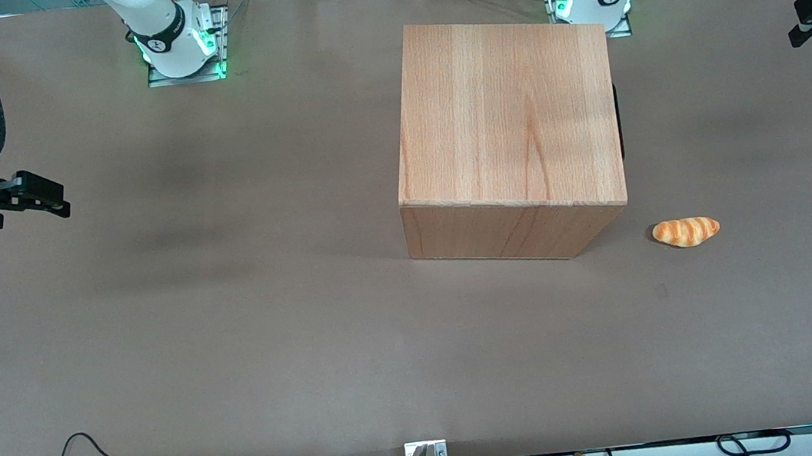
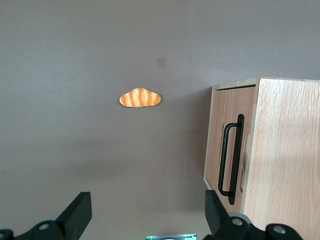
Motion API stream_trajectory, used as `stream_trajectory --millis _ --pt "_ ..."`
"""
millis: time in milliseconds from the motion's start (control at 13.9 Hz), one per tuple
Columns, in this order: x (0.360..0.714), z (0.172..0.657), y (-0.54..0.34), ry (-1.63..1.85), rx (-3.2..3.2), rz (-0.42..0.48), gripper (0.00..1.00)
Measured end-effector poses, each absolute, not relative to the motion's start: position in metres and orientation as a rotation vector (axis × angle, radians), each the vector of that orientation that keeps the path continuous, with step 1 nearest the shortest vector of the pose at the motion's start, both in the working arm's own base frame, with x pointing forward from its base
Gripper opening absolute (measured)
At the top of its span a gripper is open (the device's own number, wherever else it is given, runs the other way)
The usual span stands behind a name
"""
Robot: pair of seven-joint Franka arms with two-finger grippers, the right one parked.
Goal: Open top drawer with left arm
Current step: 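Move the left gripper toward the black drawer handle on the wooden box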
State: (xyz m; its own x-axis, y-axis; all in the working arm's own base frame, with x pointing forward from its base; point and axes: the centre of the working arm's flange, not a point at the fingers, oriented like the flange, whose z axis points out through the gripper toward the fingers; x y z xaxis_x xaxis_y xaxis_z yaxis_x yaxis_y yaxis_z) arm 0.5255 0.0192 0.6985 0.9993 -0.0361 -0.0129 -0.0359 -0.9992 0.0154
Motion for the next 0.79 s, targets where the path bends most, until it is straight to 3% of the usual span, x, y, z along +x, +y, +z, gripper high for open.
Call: stream_trajectory --millis 503,790 --pt "0.525 0.697 0.008 -0.089 3.125 -0.044 1.0" --pt "0.526 0.684 0.008 -0.074 3.121 -0.123 1.0"
